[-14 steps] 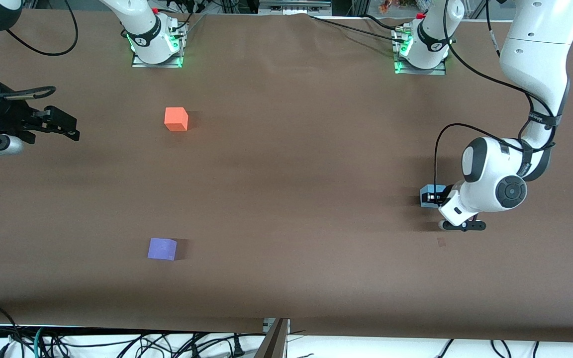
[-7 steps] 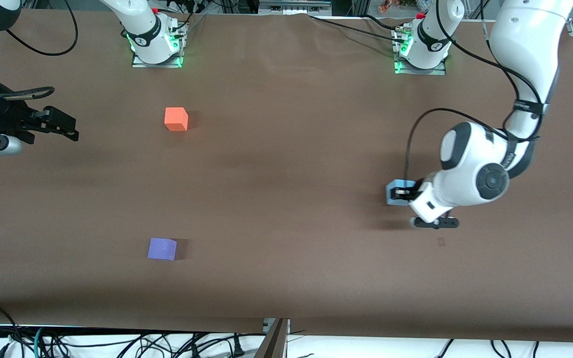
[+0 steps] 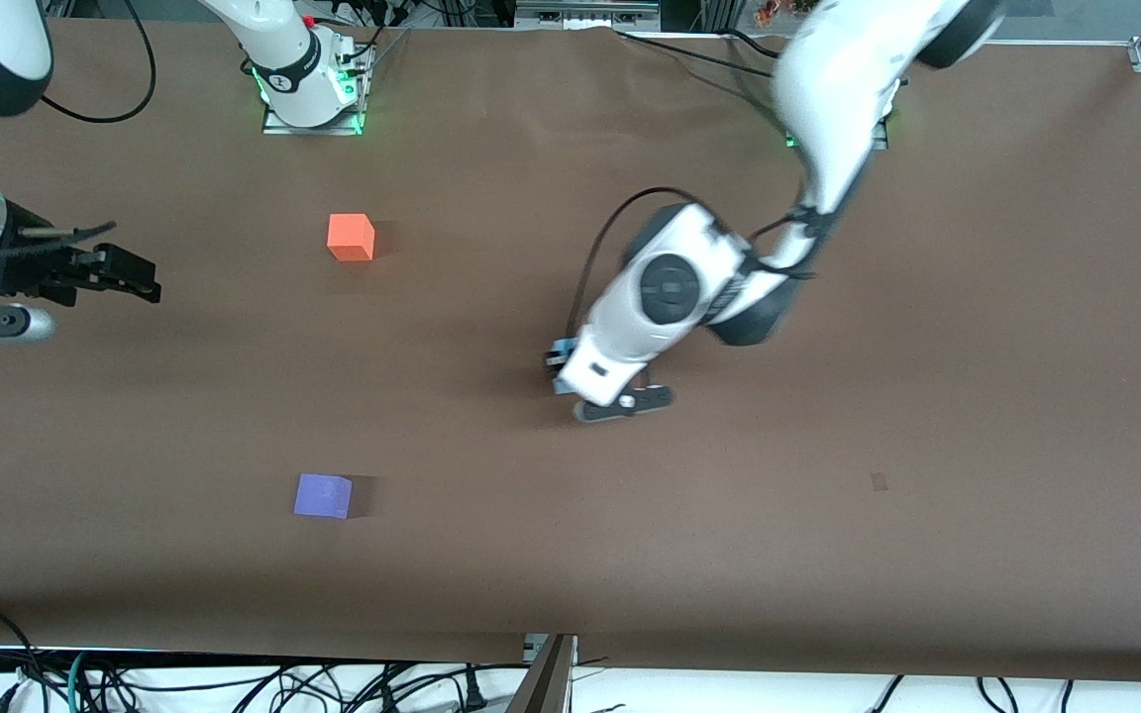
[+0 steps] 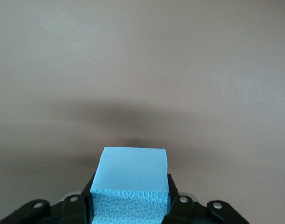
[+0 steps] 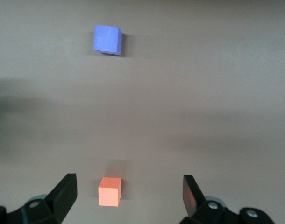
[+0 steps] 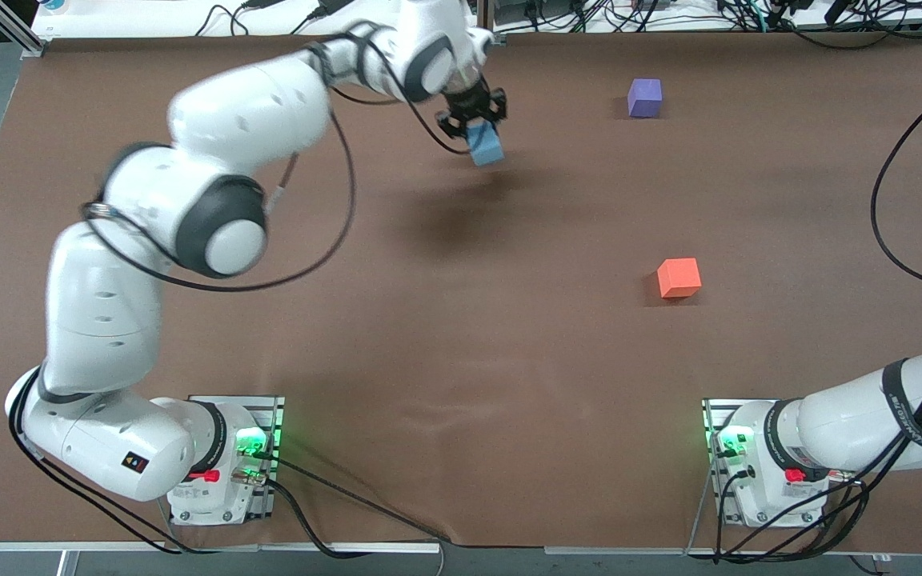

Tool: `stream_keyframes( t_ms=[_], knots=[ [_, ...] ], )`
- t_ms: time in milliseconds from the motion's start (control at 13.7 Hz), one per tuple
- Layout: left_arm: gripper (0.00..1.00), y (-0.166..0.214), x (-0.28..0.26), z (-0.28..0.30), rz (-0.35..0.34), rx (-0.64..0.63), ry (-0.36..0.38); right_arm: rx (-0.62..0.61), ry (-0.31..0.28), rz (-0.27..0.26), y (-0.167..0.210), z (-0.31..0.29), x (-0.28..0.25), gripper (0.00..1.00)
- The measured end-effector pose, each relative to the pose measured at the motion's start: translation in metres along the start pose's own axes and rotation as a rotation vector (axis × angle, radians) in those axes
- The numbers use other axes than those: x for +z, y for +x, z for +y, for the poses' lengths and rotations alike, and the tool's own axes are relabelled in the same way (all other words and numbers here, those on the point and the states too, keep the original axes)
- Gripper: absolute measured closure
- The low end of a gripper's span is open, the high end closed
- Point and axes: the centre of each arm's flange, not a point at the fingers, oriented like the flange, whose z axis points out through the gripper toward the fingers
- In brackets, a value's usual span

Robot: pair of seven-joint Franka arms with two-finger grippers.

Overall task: Place blue block between orange and purple blocks
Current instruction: 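Carry the cube with the left gripper while the right gripper reaches out, then grasp the cube with the right gripper while the left gripper withdraws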

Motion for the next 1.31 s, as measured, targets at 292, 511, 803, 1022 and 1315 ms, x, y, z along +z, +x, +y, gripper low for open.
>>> stream_keyframes(
  t_ms=[292,511,803,1022,1315],
  knots=[
    [0.43,-0.030,0.075,0.022,0.092,-0.019,0.011,0.009,-0.002,-0.051,0.015,0.005,0.034,0.00],
    [0.34,-0.028,0.075,0.020,0.094,-0.022,0.014,0.006,0.002,-0.065,0.019,0.002,0.042,0.00],
    [0.00,-0.018,0.070,0.014,0.079,-0.035,0.055,0.004,0.014,-0.059,0.032,-0.028,0.064,0.00],
    [0.00,0.016,0.017,0.001,0.057,-0.086,0.098,-0.015,0.036,-0.062,0.041,-0.078,0.088,0.00],
    [0.00,0.084,-0.106,-0.054,0.016,-0.197,0.122,-0.083,0.031,-0.034,0.049,-0.147,0.121,0.00]
  ],
)
